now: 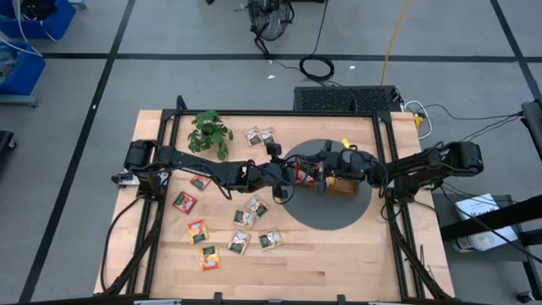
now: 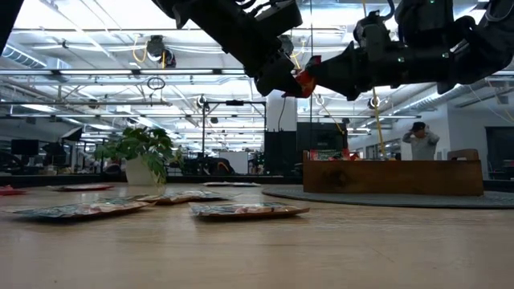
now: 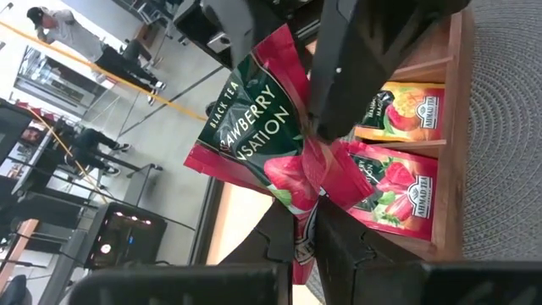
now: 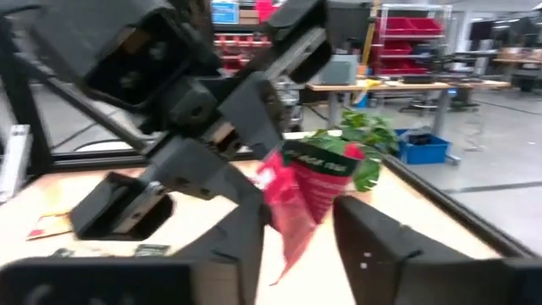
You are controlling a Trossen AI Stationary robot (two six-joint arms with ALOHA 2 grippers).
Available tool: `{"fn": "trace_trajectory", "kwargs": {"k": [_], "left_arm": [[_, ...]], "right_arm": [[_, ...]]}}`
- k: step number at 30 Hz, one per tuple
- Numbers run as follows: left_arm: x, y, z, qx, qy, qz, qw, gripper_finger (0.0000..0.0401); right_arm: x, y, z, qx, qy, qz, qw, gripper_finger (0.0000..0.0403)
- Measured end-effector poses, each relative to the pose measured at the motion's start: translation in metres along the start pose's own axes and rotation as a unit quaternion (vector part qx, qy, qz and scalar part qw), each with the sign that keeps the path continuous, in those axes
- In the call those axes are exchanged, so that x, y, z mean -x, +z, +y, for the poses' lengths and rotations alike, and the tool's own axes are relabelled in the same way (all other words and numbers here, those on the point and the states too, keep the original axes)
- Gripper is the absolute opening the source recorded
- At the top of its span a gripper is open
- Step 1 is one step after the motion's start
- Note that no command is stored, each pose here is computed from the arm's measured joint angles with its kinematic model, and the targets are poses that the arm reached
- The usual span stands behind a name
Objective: Pick & Place Tea
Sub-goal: Put the red tea bag into the left section of the wooden organizer
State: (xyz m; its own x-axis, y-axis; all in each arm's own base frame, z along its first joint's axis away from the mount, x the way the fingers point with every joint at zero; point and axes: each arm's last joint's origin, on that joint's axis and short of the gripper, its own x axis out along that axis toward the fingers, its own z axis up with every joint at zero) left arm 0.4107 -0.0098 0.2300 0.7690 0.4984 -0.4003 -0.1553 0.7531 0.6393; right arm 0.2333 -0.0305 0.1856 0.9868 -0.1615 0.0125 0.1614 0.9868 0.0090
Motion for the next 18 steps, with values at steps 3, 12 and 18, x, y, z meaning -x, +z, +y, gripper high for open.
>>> {"fn": "trace_trajectory", "kwargs": {"k": [3,12,18], "left_arm": [[0.0000,0.0005,0.0002,0.001,0.001,-0.002,1.000,0.0027],[-0.0001,0.0014,0.0008,0.013,0.003,-0.007,1.000,0.0038],[-0.0001,0.0013,0.0008,0.013,0.003,-0.007,1.000,0.0043]], "right_arm": [[0.0000,0.0000,0.0001,-0.002,0.007,0.000,1.000,0.0075],[0.0001,0.0002,0.0001,0.010,0.007,-0.001,1.000,0.0001],[0.0001,0.0002,0.0001,0.012,0.007,-0.001,1.000,0.0000]]}}
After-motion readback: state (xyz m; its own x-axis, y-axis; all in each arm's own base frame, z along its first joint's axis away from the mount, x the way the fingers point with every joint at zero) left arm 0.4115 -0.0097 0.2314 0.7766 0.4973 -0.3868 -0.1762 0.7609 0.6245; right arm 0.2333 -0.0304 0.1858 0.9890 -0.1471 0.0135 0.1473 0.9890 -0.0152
